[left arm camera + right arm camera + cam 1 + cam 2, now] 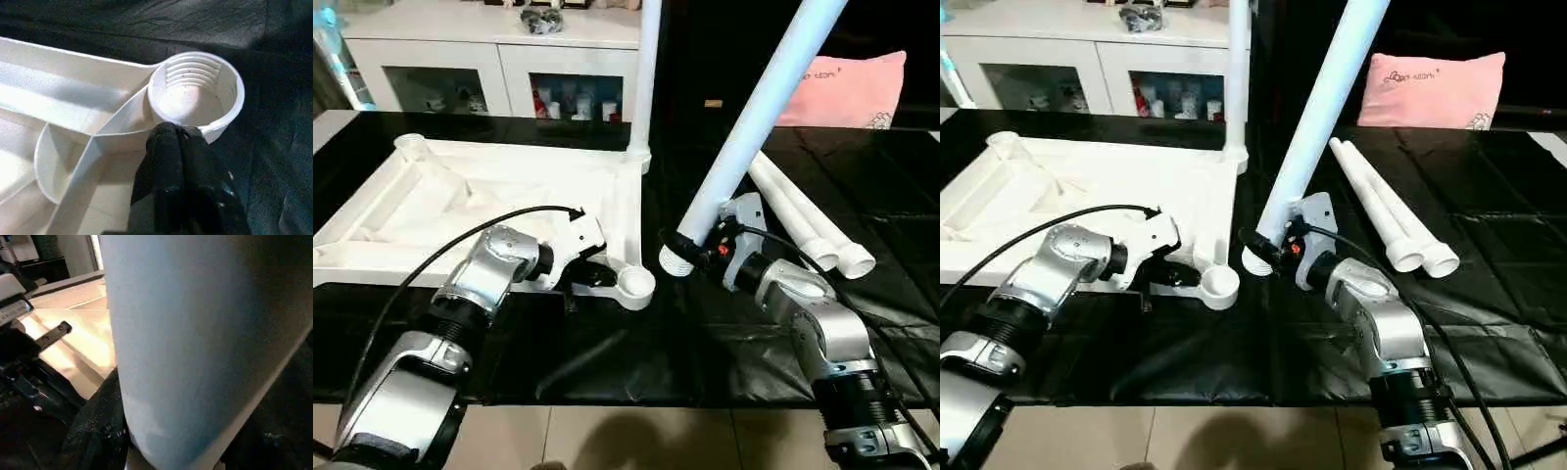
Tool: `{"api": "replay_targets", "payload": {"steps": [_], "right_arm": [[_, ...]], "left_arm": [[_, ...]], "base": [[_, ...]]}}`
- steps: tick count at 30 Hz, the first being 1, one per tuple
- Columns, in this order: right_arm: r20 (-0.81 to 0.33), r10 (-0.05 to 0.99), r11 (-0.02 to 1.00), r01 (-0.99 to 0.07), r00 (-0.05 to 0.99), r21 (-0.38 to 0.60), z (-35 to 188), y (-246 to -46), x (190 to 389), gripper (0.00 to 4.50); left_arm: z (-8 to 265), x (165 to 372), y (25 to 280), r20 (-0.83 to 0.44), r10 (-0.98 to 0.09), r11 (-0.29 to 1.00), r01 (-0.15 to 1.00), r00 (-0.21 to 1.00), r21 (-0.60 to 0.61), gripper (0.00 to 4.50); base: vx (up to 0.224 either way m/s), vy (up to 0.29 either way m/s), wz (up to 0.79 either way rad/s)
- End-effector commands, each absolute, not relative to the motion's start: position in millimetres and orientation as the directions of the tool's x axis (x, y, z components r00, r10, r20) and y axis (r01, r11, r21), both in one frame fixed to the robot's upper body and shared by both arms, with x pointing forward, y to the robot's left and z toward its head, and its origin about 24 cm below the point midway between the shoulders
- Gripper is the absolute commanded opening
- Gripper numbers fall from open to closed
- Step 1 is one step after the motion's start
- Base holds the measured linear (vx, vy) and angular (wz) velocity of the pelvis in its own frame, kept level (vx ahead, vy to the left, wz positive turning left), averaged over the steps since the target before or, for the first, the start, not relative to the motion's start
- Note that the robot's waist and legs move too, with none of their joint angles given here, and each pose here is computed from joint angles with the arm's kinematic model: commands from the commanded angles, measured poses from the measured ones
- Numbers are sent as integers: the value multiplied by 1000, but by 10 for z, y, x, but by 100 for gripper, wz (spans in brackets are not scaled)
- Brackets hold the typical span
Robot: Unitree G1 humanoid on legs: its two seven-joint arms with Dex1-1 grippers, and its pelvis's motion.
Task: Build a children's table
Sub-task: Move table base
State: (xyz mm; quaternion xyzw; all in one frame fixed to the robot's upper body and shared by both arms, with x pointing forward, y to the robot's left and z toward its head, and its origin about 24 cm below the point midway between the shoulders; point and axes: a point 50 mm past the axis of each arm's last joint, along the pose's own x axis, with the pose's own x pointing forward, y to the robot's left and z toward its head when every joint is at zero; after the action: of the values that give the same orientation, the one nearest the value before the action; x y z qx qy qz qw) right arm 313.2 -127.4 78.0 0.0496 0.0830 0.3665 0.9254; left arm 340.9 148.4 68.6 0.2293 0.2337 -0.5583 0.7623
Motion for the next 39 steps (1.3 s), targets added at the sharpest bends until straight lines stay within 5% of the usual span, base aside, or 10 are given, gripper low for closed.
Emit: {"api": "replay_targets", "payload": {"steps": [1, 14, 29, 34, 39], "right_arm": [[-100, 682, 730, -666, 725, 152, 836, -1300, 3158, 195], [-105, 678, 734, -661, 727, 159, 812, -1327, 3143, 195], [-110, 679, 733, -662, 726, 157, 798, -1327, 3117, 195], [-110, 680, 732, -663, 724, 157, 799, -1317, 3116, 195], [-110, 684, 729, -666, 721, 159, 800, -1301, 3117, 195]], "left_arm": [[813, 3449, 1523, -604, -751, 249, 962, 266, 115, 41], [974, 3435, 1899, -707, -697, 146, 989, 124, 30, 160], [979, 3408, 2050, -729, -679, 142, 990, 86, -16, 280], [910, 3404, 2103, -773, -625, 144, 989, 104, 16, 283], [862, 3437, 2099, -766, -622, 179, 982, 162, 62, 222]], "base": [[0, 0, 0], [14, -5, 1], [0, 0, 0], [0, 0, 0], [0, 0, 0]]}}
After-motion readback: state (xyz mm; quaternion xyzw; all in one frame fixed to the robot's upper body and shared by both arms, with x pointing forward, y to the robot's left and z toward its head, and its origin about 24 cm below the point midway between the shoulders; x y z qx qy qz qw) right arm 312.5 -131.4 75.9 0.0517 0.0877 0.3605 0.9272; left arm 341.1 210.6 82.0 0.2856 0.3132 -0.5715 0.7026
